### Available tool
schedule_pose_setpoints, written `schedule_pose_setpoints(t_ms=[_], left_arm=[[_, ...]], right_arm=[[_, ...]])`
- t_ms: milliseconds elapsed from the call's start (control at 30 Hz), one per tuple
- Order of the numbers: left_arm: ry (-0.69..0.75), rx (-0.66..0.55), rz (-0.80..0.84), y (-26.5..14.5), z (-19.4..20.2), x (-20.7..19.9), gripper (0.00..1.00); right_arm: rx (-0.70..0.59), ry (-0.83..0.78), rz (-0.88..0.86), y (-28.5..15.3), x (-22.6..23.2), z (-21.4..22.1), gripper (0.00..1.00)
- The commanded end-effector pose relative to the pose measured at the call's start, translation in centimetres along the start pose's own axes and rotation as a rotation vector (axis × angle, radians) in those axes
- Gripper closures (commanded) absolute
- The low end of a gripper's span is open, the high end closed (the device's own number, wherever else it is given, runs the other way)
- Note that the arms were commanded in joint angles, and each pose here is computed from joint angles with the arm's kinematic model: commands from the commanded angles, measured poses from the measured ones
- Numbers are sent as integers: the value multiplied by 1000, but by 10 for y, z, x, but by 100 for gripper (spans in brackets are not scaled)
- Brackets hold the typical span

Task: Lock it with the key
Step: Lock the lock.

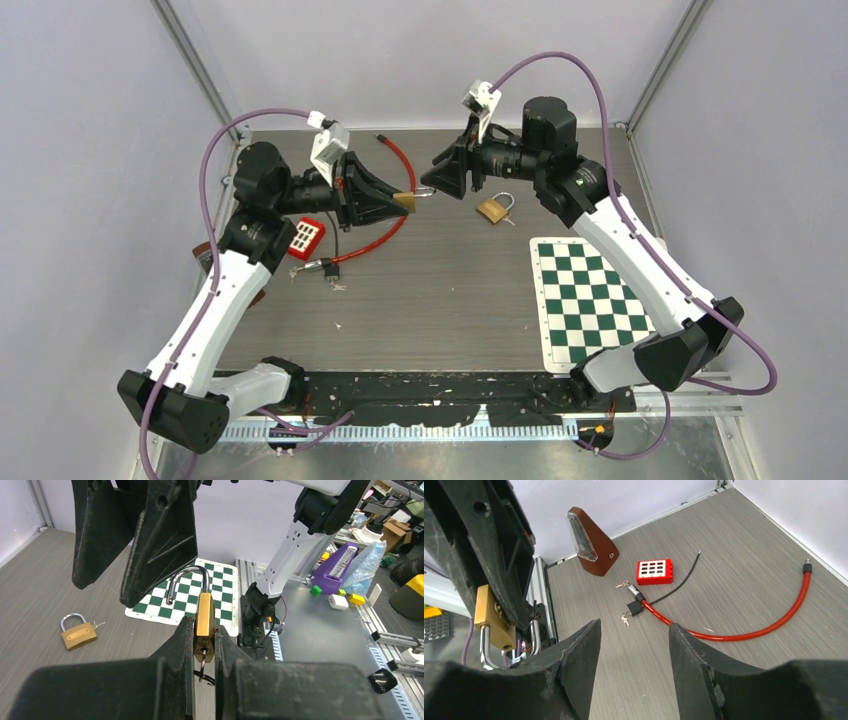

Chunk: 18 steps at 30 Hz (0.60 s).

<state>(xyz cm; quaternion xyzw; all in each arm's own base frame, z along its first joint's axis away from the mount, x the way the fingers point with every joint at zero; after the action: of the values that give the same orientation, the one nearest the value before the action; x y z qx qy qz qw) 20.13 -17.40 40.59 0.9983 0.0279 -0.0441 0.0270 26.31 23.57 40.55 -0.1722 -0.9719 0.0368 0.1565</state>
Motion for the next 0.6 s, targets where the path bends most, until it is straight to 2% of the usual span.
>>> schedule_pose_setpoints(t_ms=[0, 100, 200, 267, 367, 500, 567], left_arm=[[119, -46, -36, -4, -22, -6, 100], [126, -68, -117, -4, -22, 0, 100], [126, -87, -190, -6, -22, 5, 100], [121, -89, -209, -6, -22, 7, 100], [69, -68, -238, -5, -21, 12, 100], [-52, -39, -224, 0, -19, 21, 100], [-78, -39, -195, 2, -19, 22, 100]], right_arm=[[-32, 8, 46, -5, -1, -23, 44], [-51, 19, 12, -7, 1, -28, 50], [-91, -1, -4, -10, 5, -35, 50], [-122, -8, 22, -13, 5, -39, 43], [-157, -58, 4, -20, 11, -42, 38], [-231, -221, -216, -29, 28, -34, 38], [-219, -265, -306, -29, 30, -27, 38]])
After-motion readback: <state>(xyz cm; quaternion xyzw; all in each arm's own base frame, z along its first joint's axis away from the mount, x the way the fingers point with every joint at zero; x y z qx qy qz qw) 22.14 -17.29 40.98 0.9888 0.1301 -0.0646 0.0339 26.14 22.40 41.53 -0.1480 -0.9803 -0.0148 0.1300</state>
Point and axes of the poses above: each gripper's point midway between its finger pads, its own y axis out along the fingers, its own x axis along the line the jaws close on, z = x × y, the point moved 8 cm from there along -y, back along the fingers, and after that the axes turned 7 degrees about y, right-handed, at the moved point
